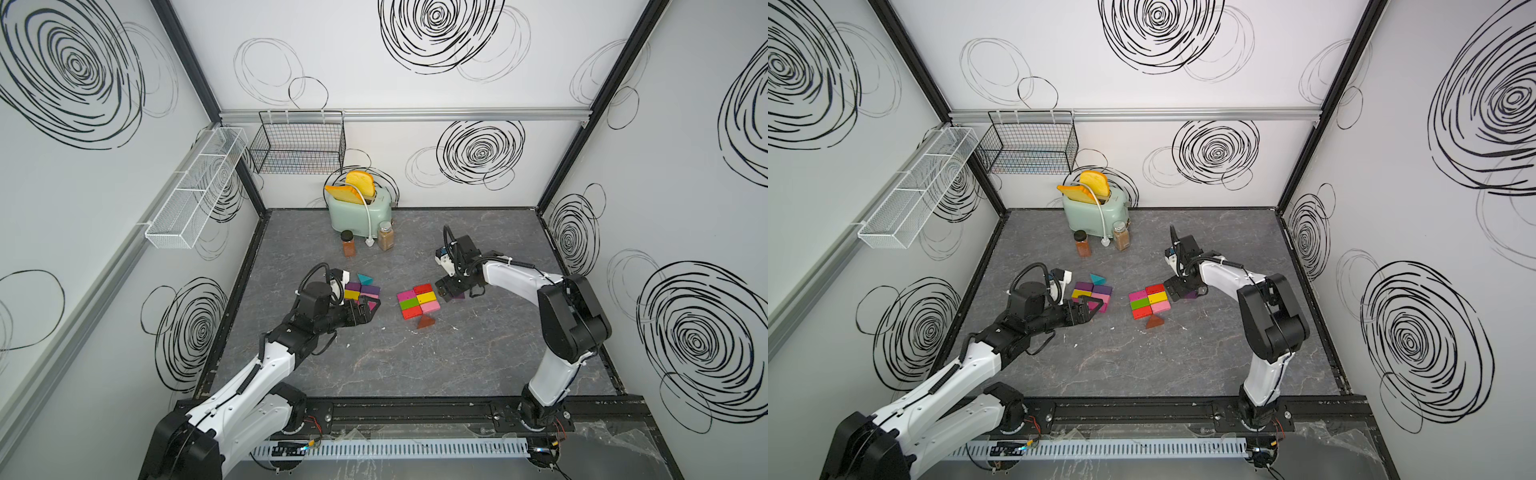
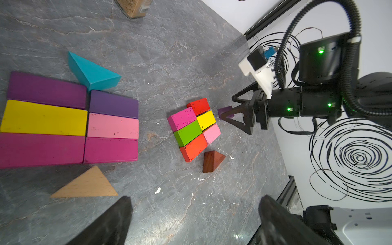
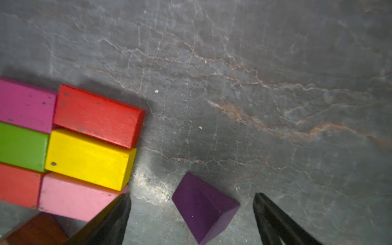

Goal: Assemble a piece of candy with building blocks
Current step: Pick up the building block from the center of the board.

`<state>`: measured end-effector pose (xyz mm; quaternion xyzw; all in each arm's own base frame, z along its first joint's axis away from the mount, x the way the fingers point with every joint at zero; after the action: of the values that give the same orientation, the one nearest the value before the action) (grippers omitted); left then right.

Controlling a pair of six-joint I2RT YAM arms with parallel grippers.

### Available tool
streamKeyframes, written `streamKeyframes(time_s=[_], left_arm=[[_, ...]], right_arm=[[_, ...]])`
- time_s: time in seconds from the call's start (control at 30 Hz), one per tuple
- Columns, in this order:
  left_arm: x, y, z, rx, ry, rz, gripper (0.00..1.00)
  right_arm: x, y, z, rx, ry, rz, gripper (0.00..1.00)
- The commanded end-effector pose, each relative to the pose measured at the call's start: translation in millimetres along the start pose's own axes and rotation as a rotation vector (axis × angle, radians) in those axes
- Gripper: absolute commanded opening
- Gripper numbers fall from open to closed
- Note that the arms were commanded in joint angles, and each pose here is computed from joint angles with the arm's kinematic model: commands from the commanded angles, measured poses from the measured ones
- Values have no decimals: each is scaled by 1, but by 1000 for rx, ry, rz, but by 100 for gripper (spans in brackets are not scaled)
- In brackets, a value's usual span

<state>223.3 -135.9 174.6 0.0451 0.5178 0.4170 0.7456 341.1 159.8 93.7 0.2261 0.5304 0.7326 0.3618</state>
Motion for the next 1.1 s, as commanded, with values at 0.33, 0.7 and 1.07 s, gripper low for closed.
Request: streamKeyframes(time_s=[0.33, 0.7, 1.07], left_arm=[[-4, -2, 2, -13, -7, -35, 98], [-3, -4, 0, -1, 20, -57, 98], [-1, -1, 1, -5, 24, -50, 98]], right_arm=[[9, -1, -24, 34, -8, 111, 75], [8, 13, -28, -12, -39, 79, 67], [4, 0, -16, -20, -21, 83, 55]])
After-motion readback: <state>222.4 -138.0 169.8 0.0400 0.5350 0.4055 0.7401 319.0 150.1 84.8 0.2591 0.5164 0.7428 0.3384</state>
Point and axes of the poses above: each gripper's point midway between its finger pads, its own y axis back along the fingers, its own x axis along the line the jaws close on, z = x × y, the point moved 6 cm from there along y, back along the fingers, and after that the axes turned 7 degrees about y, right-handed, at the moved point
